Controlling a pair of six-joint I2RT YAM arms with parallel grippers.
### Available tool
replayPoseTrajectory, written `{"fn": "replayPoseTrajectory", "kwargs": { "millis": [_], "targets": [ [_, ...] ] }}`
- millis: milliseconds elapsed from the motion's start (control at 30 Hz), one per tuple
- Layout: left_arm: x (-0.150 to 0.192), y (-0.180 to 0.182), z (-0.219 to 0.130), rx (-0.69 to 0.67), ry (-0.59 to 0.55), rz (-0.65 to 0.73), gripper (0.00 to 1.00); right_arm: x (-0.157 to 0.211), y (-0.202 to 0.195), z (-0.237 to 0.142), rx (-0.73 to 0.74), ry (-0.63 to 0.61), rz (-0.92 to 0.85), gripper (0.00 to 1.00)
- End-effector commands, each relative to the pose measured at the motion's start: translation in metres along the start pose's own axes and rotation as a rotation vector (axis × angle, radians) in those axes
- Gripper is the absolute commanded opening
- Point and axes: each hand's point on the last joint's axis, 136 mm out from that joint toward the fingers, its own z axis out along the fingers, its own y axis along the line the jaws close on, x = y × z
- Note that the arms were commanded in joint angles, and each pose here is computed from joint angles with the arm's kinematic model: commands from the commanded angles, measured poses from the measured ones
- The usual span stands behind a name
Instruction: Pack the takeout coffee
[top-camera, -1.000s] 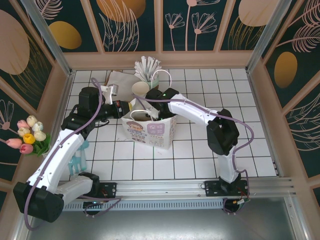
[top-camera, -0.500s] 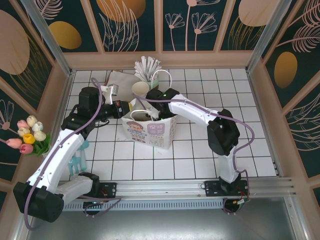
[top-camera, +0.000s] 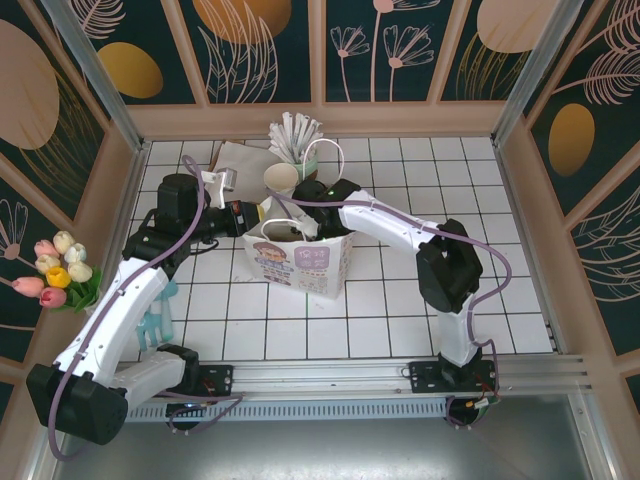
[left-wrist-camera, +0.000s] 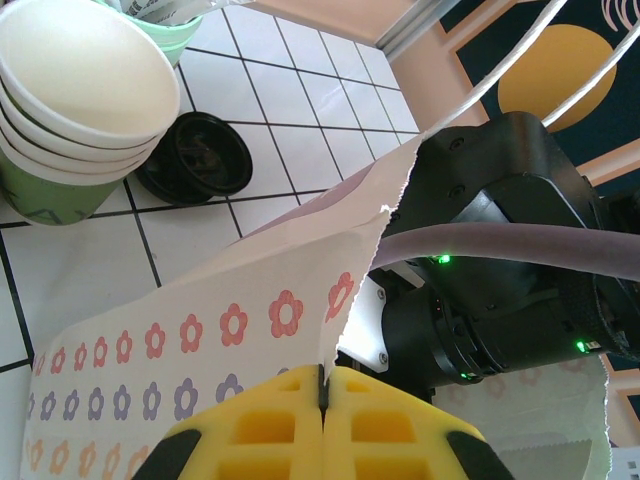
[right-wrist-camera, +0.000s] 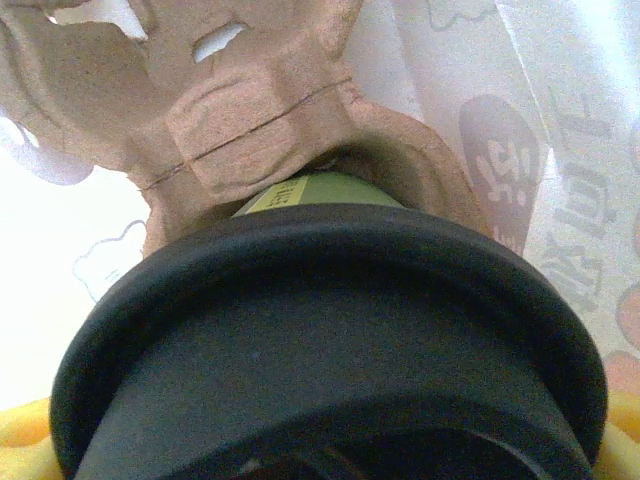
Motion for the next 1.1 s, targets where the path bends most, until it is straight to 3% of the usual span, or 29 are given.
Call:
{"fn": "replayPoseTrajectory", "kwargs": {
  "millis": [0,467,700,933,1067],
  "targets": [
    [-0.006,-0.009,-0.003,0.026,-0.020,0.020,0.00,0.059,-0.004,0.074,-0.031,0.289,0.045,0.24],
    [-0.005,-0.007,-0.003,0.017,-0.021,0.022,0.00,0.059,-0.007,0.078,-0.027,0.309,0.041,0.24],
    [-0.006,-0.004,-0.005,-0.003,-0.026,0.036,0.00,0.045,-0.006,0.058,-0.019,0.241,0.041,0.24],
    [-0.004,-0.002,-0.003,-0.006,-0.027,0.030,0.00,0.061,-0.005,0.082,-0.031,0.304,0.049,0.25],
    [-0.006,-0.003,-0.004,-0.005,-0.032,0.031,0.00,0.055,-0.004,0.079,-0.037,0.280,0.053,0.25]
  ]
}}
